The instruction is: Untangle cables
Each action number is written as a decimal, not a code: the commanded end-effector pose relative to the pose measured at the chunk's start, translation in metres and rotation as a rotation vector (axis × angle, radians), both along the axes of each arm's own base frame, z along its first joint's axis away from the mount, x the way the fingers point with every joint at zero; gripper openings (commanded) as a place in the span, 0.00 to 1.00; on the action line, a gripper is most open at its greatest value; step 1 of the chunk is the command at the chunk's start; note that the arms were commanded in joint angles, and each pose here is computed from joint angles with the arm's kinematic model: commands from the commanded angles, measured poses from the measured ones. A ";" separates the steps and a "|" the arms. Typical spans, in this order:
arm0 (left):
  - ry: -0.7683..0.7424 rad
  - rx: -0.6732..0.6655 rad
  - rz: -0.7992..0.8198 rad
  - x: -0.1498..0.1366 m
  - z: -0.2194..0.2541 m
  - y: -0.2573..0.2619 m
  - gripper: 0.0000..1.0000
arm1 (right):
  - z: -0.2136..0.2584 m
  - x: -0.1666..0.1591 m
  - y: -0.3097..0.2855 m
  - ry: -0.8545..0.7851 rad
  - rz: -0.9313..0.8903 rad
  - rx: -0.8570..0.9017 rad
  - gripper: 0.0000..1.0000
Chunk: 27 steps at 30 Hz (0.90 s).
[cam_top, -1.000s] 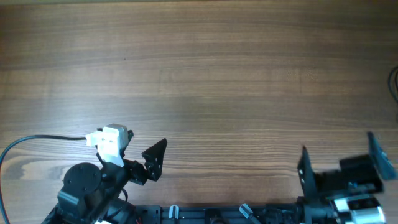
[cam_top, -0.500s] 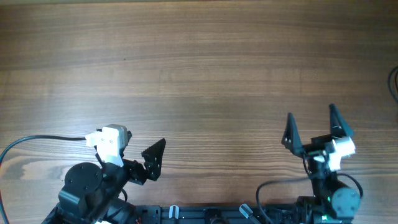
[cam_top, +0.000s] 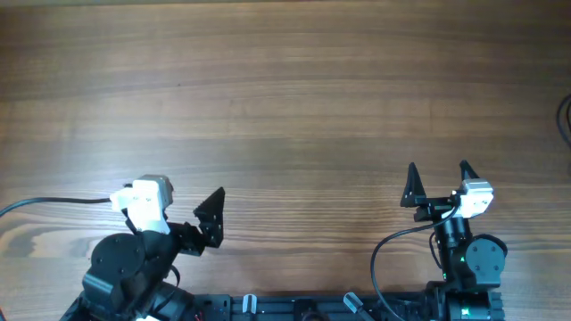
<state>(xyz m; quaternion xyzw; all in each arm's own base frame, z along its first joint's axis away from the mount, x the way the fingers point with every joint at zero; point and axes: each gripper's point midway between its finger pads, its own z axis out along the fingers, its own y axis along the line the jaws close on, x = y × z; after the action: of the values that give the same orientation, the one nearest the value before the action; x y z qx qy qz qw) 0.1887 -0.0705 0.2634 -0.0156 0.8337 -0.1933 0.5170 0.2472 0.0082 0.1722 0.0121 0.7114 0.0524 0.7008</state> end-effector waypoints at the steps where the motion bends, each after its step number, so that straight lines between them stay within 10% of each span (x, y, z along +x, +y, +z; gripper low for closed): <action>1: -0.017 0.004 0.031 0.002 0.004 0.005 1.00 | -0.001 0.001 -0.005 0.003 -0.026 0.014 1.00; 11: 0.062 -0.033 -0.028 -0.006 -0.014 -0.007 1.00 | -0.001 0.001 -0.005 0.003 -0.026 0.014 1.00; 27: -0.489 -0.211 0.059 0.072 -0.016 -0.008 1.00 | 0.000 0.000 -0.005 0.003 -0.026 0.014 1.00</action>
<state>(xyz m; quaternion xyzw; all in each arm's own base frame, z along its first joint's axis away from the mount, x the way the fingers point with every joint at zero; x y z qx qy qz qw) 0.2600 -0.0934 0.2495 -0.0321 0.6729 -0.2764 0.6854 0.2476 0.0074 0.1709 0.0138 0.7135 0.0509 0.6987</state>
